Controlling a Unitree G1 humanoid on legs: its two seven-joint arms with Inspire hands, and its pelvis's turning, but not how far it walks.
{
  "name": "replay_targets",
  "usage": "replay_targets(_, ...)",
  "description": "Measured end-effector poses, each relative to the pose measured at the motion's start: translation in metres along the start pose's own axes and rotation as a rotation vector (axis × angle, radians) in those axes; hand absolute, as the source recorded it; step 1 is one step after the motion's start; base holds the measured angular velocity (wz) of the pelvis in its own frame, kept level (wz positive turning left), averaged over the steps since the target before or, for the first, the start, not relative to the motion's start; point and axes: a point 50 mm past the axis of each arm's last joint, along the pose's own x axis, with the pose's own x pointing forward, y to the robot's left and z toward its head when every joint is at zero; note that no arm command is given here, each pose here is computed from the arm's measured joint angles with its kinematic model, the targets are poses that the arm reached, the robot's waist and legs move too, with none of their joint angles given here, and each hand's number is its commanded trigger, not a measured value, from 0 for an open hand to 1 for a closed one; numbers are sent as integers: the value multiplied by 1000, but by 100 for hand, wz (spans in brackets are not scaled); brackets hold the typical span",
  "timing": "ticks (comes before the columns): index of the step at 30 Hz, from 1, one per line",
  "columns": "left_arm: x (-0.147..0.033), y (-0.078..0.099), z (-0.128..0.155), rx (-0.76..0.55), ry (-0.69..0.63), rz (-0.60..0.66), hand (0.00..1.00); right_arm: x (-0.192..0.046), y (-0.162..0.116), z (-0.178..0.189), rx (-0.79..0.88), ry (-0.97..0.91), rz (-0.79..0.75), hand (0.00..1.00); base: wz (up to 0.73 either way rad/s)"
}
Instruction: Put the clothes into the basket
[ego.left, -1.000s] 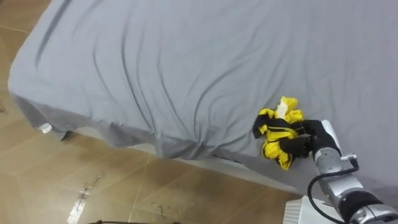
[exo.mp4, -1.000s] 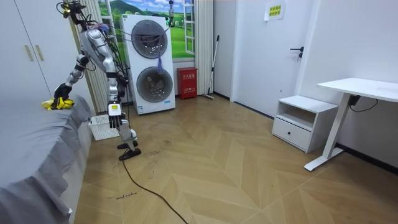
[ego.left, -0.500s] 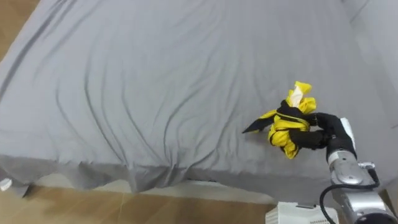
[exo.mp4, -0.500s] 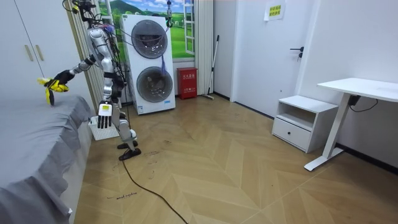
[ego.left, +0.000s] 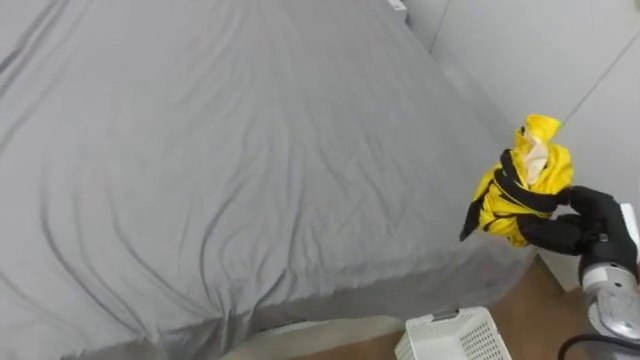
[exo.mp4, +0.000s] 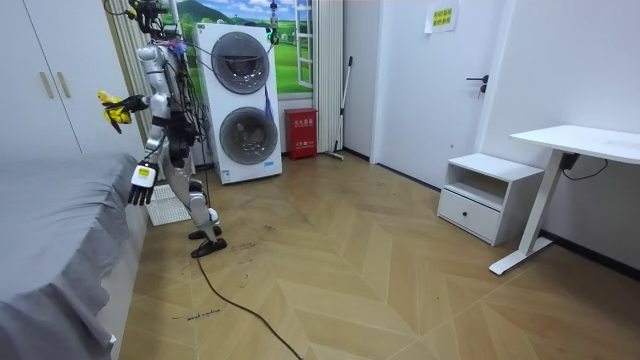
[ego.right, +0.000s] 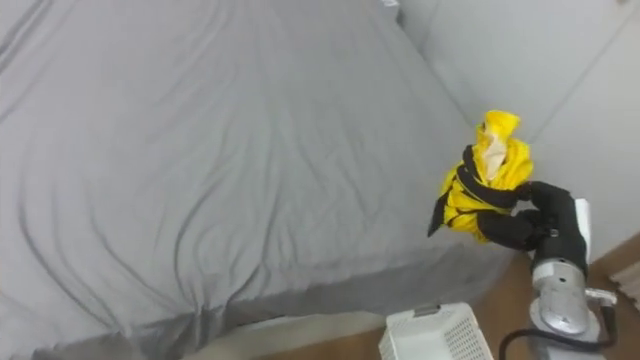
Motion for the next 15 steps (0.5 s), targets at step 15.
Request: replay_targets(15,-1,-9,3,63,-6,-39,0,-35,-7,-65,61,258,-61,100,-32)
